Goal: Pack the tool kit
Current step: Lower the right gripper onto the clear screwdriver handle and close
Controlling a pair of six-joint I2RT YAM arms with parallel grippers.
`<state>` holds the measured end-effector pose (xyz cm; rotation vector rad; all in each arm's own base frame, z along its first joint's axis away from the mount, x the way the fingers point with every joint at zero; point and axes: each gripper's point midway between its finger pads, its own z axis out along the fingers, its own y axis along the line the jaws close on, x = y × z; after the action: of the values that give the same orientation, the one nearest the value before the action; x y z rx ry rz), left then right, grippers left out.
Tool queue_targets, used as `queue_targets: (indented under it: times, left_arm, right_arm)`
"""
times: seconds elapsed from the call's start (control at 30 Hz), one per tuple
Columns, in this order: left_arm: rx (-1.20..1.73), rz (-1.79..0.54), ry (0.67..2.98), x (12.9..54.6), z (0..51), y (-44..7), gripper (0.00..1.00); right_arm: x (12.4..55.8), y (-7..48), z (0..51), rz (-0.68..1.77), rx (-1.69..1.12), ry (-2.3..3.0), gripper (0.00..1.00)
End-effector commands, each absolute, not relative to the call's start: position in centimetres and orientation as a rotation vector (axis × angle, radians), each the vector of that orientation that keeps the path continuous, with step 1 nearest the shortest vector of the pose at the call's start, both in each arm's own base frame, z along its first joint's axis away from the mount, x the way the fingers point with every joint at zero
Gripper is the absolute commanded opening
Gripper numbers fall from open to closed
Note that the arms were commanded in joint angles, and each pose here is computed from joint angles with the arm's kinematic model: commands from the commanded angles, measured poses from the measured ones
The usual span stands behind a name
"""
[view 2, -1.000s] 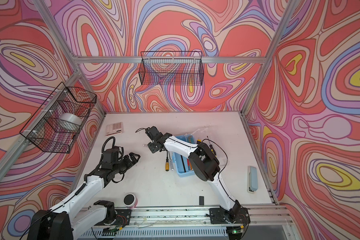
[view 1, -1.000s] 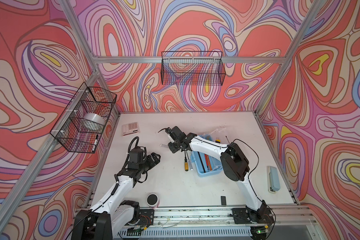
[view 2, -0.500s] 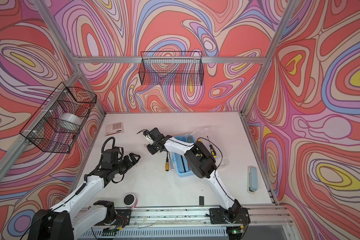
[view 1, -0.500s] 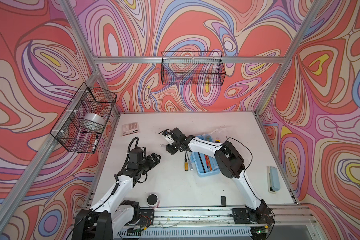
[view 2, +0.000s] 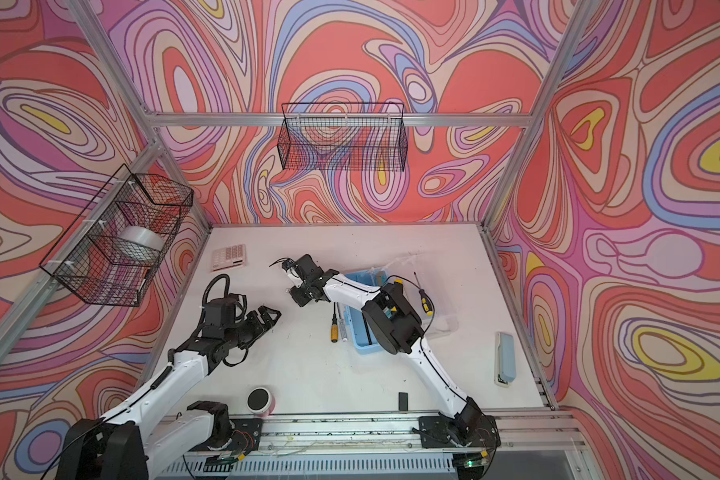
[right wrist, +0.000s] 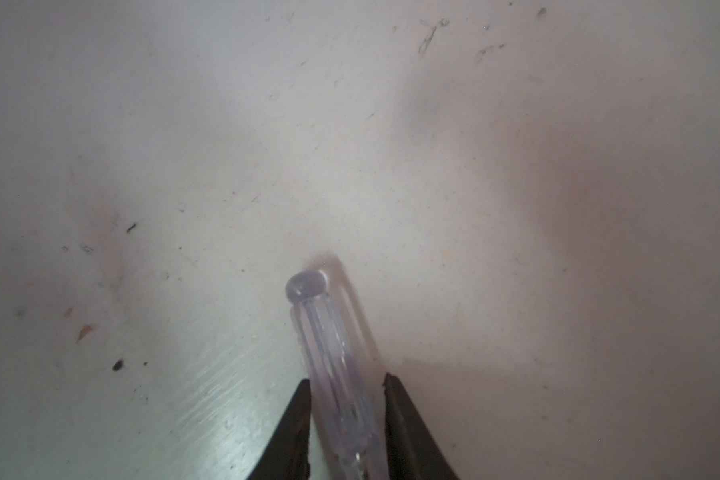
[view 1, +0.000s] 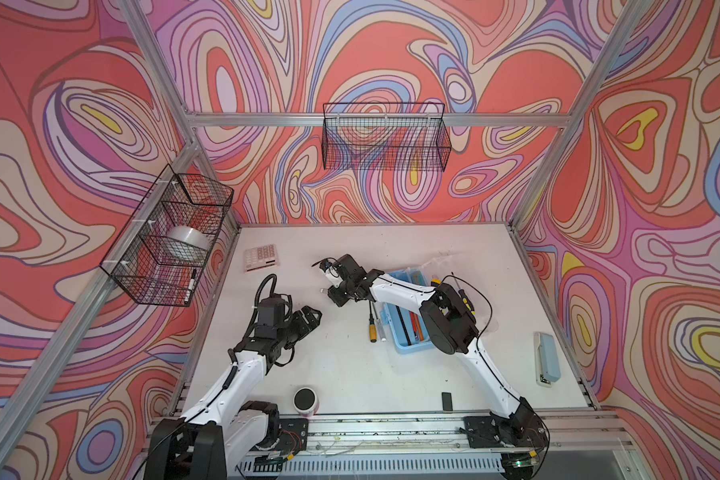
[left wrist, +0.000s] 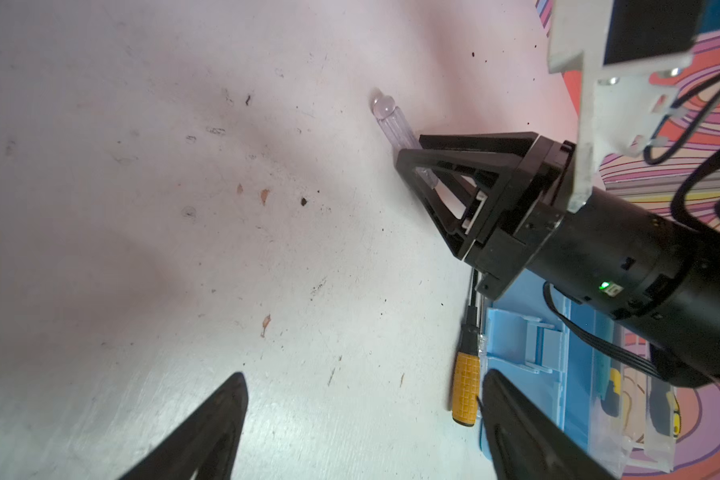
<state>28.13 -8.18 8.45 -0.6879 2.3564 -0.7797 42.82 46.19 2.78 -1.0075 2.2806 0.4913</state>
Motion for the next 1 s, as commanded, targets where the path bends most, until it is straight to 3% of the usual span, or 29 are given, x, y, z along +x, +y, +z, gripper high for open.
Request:
queue_targets:
  times: [0.0, 0.3, 0.43, 0.5, 0.97]
  left_arm:
    - [-0.705, -0.778, 2.36, 27.8, 8.0, -7.9, 0.88]
    - [-0.711, -0.789, 2.356, 27.9, 7.9, -8.0, 0.87]
    - [-0.711, -0.794, 2.351, 28.0, 8.0, -8.0, 0.87]
    - [-0.711, -0.794, 2.351, 28.0, 8.0, -8.0, 0.87]
    - [-0.695, -0.811, 2.335, 28.8, 9.0, -8.3, 0.87]
  right_arm:
    - [42.3, 45.3, 0.7, 0.443, -1.027, 2.333, 0.25]
    - [40.8, 43.9, 0.8, 0.453, -0.993, 2.384, 0.19]
    - [40.0, 43.4, 0.8, 0.463, -0.973, 2.418, 0.11]
    - [39.7, 43.2, 0.8, 0.476, -0.957, 2.435, 0.0]
    - [36.0, 44.6, 6.5, 0.846, -0.807, 2.472, 0.0]
